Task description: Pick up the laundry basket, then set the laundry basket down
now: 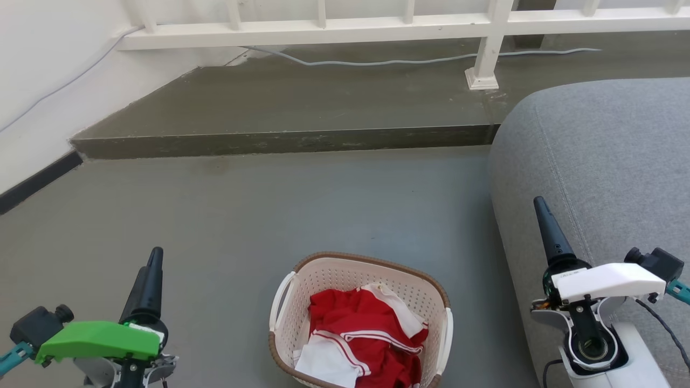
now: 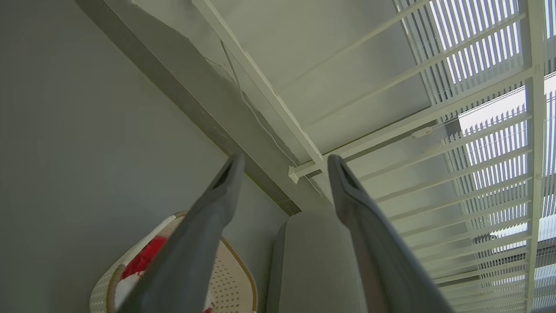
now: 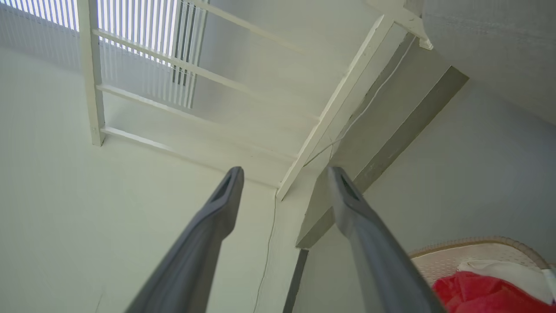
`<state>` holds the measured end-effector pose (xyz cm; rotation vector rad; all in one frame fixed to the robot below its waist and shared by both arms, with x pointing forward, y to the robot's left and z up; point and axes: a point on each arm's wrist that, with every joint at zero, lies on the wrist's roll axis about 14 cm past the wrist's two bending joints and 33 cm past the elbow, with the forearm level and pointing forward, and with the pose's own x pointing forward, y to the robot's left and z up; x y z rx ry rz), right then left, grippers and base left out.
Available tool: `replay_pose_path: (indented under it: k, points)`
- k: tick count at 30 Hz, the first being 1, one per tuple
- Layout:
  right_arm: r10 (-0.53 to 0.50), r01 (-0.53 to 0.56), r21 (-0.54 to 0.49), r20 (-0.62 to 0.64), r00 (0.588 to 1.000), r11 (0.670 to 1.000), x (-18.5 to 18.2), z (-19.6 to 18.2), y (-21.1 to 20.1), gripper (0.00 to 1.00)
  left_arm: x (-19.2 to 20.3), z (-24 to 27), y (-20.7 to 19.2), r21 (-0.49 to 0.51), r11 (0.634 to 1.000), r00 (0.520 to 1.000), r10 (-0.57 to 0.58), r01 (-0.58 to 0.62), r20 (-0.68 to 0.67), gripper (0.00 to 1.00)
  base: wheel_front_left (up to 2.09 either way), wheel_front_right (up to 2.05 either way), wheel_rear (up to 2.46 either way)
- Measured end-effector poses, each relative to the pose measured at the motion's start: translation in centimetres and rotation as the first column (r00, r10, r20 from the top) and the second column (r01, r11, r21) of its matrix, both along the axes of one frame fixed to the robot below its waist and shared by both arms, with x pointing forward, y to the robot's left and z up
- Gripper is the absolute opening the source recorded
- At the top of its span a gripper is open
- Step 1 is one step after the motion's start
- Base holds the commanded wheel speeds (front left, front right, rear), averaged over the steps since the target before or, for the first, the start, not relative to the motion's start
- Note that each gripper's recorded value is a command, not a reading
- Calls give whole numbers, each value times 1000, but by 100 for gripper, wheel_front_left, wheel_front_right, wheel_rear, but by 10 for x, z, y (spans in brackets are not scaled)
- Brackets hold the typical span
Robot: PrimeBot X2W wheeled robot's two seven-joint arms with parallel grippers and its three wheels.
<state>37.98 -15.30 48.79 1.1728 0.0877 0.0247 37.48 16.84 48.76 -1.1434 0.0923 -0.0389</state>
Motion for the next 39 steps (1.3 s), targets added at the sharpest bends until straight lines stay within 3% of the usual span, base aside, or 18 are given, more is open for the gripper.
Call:
replay_pose_path:
  k: [10,20,30,39]
  points:
    - [45,-39,-220,20,999,975,-1,2,11,100,0,0,-3,204,978,999,-38,32,22,100,0,0,0]
    - [92,-67,-432,38,995,899,1,6,24,100,2,3,-11,389,920,996,-72,47,48,100,0,0,0]
    - [125,-68,-566,63,990,821,0,10,37,100,3,11,-16,514,857,992,-94,35,89,100,0,0,0]
    - [172,-59,-679,100,980,731,-1,16,52,100,5,19,-22,616,787,983,-123,13,137,100,0,0,0]
